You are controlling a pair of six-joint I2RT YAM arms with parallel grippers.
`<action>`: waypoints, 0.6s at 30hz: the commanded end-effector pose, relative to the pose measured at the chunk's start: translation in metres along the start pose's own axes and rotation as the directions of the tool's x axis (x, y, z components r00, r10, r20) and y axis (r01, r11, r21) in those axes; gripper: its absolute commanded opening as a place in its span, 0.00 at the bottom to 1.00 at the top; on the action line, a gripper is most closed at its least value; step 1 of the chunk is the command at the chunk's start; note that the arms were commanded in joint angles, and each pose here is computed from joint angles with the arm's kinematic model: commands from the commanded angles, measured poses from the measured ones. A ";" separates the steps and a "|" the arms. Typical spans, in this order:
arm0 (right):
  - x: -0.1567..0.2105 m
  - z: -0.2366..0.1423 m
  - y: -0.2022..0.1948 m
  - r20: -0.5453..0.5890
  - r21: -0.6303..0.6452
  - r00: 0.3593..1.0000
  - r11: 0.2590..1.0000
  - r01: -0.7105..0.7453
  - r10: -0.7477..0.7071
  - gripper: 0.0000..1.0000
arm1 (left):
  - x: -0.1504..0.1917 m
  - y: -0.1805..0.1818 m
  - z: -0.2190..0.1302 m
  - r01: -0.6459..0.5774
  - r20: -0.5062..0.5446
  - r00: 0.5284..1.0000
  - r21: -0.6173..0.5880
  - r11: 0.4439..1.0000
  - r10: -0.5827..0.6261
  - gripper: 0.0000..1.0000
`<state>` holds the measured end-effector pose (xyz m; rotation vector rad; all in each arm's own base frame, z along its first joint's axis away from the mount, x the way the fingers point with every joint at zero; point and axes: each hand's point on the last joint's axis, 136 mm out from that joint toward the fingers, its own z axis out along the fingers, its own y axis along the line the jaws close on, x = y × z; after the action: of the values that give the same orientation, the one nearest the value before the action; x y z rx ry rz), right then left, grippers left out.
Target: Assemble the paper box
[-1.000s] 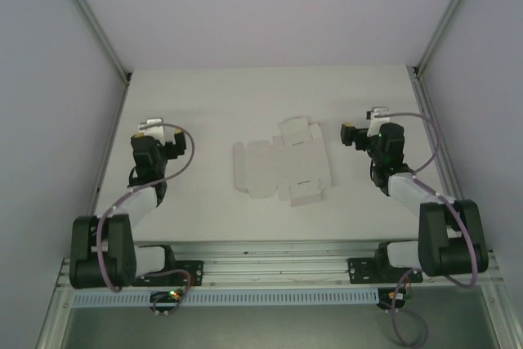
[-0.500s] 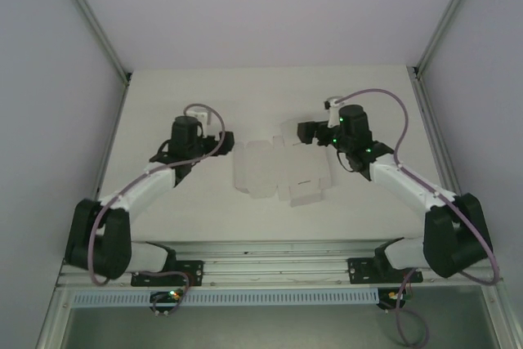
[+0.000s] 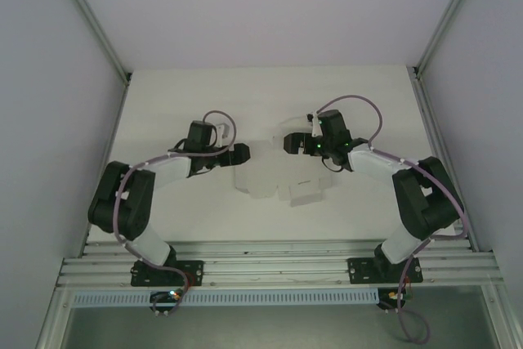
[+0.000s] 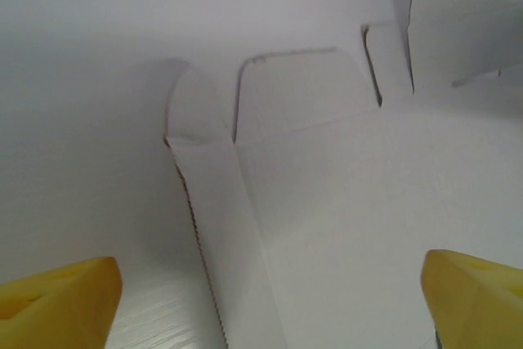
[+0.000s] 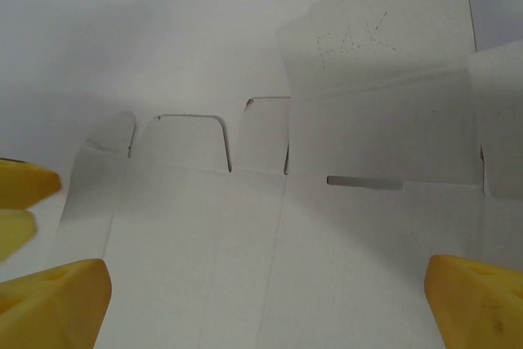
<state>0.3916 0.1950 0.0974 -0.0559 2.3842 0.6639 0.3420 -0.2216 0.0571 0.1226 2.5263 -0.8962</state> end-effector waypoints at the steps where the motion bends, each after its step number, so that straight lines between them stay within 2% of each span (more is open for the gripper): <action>1: 0.006 0.005 -0.009 -0.023 0.023 1.000 1.000 -0.021 0.022 1.00 | 0.002 -0.020 0.009 0.017 -0.039 0.999 0.110 0.994 -0.013 0.90; 6: 0.024 0.015 -0.029 -0.052 0.059 0.996 0.996 -0.069 0.072 1.00 | -0.004 -0.026 0.012 0.012 -0.015 1.000 0.143 0.990 -0.010 0.85; 13: 0.040 0.029 -0.039 -0.084 0.052 0.989 0.991 -0.121 0.125 1.00 | 0.004 -0.040 0.027 0.016 -0.051 0.999 0.185 0.983 -0.007 0.75; 18: 0.047 0.033 -0.043 -0.096 0.049 0.985 0.989 -0.136 0.141 1.00 | -0.003 -0.049 0.025 0.004 -0.036 0.999 0.210 0.978 0.003 0.50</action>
<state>0.3905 0.1804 0.0446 0.0619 2.4677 0.6673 0.3367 -0.2640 0.0525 0.1665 2.5143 -1.1109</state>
